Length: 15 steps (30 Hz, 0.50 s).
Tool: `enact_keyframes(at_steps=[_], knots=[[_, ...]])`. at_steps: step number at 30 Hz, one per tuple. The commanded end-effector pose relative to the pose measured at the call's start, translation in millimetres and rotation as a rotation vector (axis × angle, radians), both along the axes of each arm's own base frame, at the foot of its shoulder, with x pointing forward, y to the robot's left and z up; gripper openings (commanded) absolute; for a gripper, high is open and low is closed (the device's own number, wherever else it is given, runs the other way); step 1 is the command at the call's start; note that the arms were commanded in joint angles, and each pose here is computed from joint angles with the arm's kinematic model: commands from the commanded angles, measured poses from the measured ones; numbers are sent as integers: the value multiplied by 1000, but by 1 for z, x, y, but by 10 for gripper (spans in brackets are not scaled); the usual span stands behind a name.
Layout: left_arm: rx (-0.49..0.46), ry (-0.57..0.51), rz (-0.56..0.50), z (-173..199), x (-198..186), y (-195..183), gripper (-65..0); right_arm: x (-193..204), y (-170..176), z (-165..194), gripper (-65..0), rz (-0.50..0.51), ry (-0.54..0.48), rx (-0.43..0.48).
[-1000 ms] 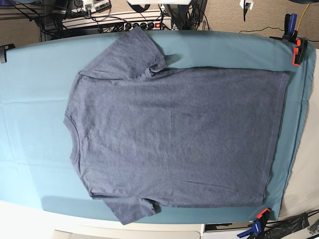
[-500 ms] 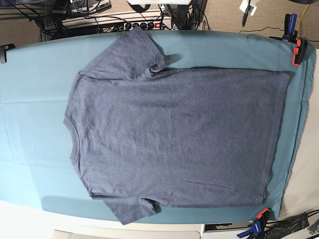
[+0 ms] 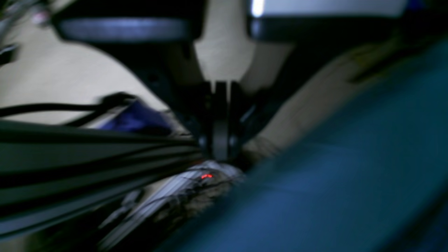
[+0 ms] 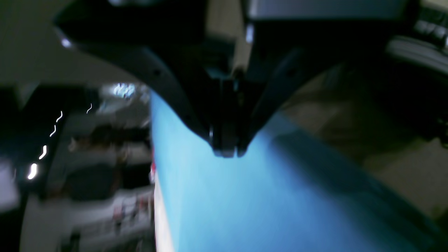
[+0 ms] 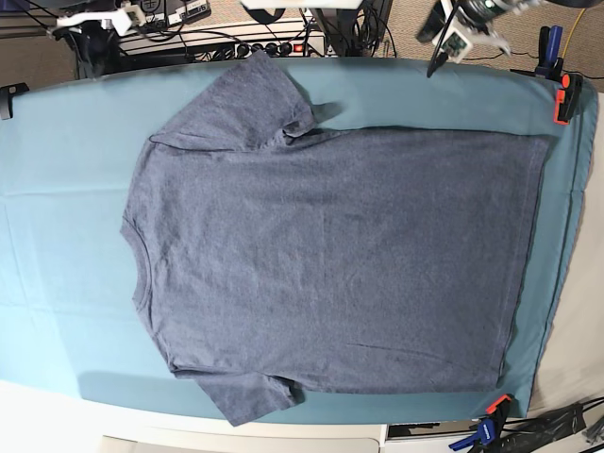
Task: Fold the T-shirt properly
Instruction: 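Lower right gripper to the shoulder and left gripper to the hem corner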
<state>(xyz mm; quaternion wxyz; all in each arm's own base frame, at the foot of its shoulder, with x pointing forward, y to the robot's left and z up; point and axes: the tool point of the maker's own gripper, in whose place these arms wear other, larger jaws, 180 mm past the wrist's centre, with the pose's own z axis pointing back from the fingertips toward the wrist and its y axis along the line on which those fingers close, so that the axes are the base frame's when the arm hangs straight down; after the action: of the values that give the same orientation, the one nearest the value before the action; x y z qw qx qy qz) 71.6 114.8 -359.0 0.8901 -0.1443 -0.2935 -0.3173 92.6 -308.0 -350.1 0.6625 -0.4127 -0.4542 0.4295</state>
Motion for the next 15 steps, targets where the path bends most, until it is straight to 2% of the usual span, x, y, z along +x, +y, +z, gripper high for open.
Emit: enact_keyframes(at_steps=[1, 6, 10, 11, 15], knots=[[7, -43, -27, 9, 7, -1, -623, 6, 4, 11, -650, 52, -25, -30], [175, -145, -44, 9, 37, 27, -623, 29, 36, 29, -650, 279, -73, -150], [342, -235, -91, 14, 61, 54, -623, 41, 53, 45, -650, 390, -115, -207], [395, -257, -104, 16, 66, 62, -623, 44, 55, 44, -650, 407, -95, -208], [566, -332, -195, 25, 83, 88, -590, 50, 58, 19, -650, 468, 123, -185]])
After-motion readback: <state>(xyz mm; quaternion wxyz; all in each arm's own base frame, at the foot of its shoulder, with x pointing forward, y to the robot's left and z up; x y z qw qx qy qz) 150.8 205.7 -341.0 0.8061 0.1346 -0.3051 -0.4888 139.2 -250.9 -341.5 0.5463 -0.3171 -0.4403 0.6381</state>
